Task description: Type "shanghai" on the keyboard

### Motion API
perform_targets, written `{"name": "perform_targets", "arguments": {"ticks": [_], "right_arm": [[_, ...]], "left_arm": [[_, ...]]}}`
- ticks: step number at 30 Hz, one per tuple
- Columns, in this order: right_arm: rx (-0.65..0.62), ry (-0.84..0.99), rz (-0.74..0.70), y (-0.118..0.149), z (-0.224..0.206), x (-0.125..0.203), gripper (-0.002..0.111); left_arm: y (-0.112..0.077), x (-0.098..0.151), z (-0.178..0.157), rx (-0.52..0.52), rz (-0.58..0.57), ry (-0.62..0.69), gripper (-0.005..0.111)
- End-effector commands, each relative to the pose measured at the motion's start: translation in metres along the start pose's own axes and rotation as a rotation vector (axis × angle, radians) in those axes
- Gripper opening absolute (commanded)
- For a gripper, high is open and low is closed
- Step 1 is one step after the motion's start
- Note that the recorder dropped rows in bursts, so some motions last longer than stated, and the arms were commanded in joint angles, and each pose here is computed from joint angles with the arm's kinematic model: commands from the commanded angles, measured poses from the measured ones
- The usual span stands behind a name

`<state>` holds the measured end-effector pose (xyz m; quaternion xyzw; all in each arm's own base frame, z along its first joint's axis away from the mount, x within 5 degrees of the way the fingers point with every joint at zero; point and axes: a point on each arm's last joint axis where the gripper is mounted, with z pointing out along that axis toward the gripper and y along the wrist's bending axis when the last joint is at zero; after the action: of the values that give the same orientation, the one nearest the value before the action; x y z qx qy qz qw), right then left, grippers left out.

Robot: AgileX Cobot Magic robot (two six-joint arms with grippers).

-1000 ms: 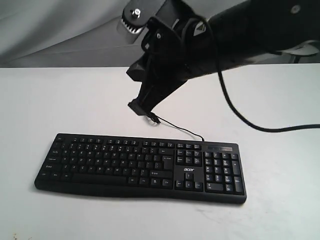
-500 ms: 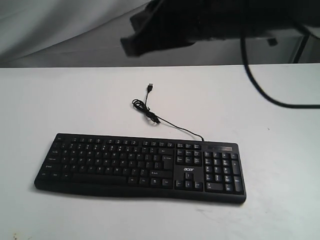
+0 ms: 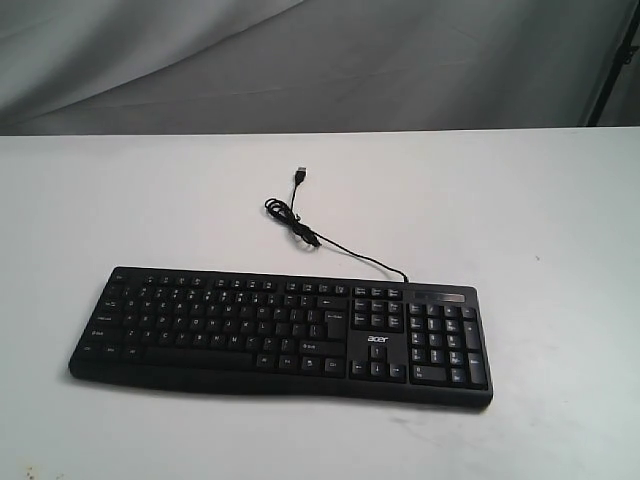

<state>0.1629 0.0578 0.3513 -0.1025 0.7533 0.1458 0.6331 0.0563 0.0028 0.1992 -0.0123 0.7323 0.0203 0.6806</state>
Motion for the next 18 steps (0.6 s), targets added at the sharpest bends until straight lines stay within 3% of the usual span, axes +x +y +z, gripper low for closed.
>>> {"name": "perform_targets", "arguments": {"ticks": [1, 7, 18], "right_arm": [[0.177, -0.116, -0.019, -0.023, -0.05, 0.041, 0.0], [0.245, -0.186, 0.036, -0.025, -0.084, 0.101, 0.0], [0.33, -0.251, 0.149, -0.03, -0.096, 0.142, 0.0]], "left_arm": [[0.0, 0.0, 0.0, 0.007, -0.002, -0.007, 0.0], [0.0, 0.0, 0.0, 0.007, -0.002, -0.007, 0.0], [0.0, 0.0, 0.0, 0.007, -0.002, -0.007, 0.0]]}}
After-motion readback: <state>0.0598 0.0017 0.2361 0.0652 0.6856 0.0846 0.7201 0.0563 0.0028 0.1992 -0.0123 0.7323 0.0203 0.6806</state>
